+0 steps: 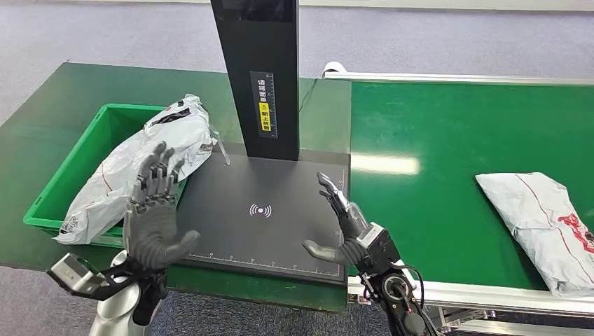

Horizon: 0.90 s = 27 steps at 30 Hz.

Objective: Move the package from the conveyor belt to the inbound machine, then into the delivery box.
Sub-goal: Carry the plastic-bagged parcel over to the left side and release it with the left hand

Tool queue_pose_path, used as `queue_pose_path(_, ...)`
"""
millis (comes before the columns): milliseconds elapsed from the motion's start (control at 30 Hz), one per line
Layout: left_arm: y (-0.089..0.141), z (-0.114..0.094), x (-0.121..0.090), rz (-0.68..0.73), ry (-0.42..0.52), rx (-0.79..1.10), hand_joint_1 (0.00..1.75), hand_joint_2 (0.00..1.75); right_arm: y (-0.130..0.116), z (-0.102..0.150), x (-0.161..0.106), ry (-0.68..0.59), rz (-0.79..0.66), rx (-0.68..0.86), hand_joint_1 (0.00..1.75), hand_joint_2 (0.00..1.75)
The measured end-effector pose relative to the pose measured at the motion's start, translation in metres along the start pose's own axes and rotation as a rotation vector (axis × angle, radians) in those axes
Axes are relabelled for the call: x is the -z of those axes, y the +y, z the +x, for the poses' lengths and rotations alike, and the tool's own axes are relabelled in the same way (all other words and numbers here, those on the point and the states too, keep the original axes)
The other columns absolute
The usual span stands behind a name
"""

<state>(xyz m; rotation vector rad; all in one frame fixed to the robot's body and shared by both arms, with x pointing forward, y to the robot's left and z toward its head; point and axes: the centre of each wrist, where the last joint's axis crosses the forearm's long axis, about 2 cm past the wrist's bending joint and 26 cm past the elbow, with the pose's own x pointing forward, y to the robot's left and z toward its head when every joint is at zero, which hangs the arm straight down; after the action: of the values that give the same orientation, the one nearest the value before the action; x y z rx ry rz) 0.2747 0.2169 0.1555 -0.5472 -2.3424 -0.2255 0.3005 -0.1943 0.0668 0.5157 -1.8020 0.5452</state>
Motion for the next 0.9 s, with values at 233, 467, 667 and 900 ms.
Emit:
queue_pose_path(233,-0.021,-0.007,-0.011,-0.226,0.122,-0.085,0.00,1.75,-0.002,-0.002,-0.005,0.016,-0.035,0.004,0.00,1.75)
queue_pose_path(467,-0.016,-0.041,-0.042,-0.162,0.510,-0.086,0.00,1.75,0.006,-0.009,-0.022,0.086,-0.087,0.015,0.00,1.75)
queue_pose_path(667,-0.011,-0.058,-0.063,-0.080,0.614,-0.155,0.00,1.75,0.012,-0.009,-0.022,0.093,-0.090,0.059,0.00,1.75)
queue_pose_path(900,-0.012,-0.063,-0.071,-0.042,0.647,-0.160,0.00,1.75,0.015,-0.006,-0.018,0.083,-0.086,0.059,0.00,1.75)
